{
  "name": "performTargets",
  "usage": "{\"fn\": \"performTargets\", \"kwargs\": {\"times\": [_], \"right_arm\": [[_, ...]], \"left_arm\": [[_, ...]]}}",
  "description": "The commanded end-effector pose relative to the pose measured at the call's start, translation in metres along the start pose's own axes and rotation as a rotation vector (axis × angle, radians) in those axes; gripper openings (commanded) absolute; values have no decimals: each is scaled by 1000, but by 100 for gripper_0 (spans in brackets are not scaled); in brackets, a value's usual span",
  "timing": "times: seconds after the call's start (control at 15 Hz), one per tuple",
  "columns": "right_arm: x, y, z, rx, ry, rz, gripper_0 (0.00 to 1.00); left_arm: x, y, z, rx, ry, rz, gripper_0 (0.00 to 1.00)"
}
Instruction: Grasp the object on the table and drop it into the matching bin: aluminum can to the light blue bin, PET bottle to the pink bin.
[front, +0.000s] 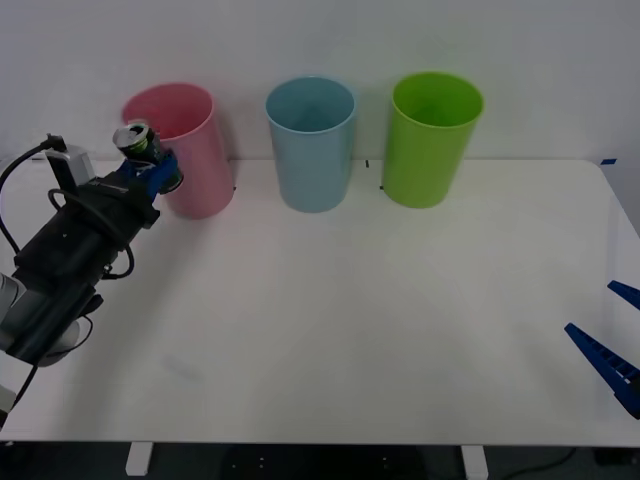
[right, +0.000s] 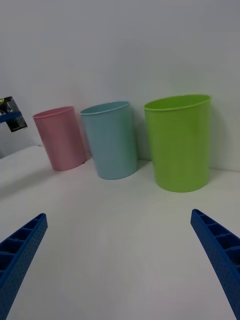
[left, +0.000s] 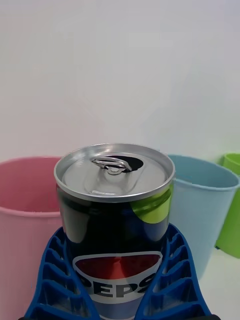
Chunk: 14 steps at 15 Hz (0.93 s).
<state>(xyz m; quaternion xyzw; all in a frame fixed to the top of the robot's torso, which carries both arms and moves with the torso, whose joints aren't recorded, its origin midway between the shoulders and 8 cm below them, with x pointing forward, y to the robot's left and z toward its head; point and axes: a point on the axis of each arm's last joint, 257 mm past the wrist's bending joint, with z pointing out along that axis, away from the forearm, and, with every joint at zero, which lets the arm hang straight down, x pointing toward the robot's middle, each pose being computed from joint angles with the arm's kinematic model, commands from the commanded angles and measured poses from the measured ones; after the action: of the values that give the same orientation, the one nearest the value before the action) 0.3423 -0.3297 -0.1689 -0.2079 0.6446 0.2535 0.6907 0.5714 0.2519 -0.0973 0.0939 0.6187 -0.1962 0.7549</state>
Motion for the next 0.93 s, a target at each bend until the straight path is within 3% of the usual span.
{"fn": "performTargets", "kwargs": {"times": [0.07,0.4,0.93], "right_arm": [[0,0,0,0,0,0,100],[0,0,0,0,0,0,100],[0,0,0,0,0,0,100]], "left_arm": [[-24,-14,18,66,-16,-35,0],[-61,-36,53,121,-67,-37,0],[-62,-75,146,165,-10,-45,1]]}}
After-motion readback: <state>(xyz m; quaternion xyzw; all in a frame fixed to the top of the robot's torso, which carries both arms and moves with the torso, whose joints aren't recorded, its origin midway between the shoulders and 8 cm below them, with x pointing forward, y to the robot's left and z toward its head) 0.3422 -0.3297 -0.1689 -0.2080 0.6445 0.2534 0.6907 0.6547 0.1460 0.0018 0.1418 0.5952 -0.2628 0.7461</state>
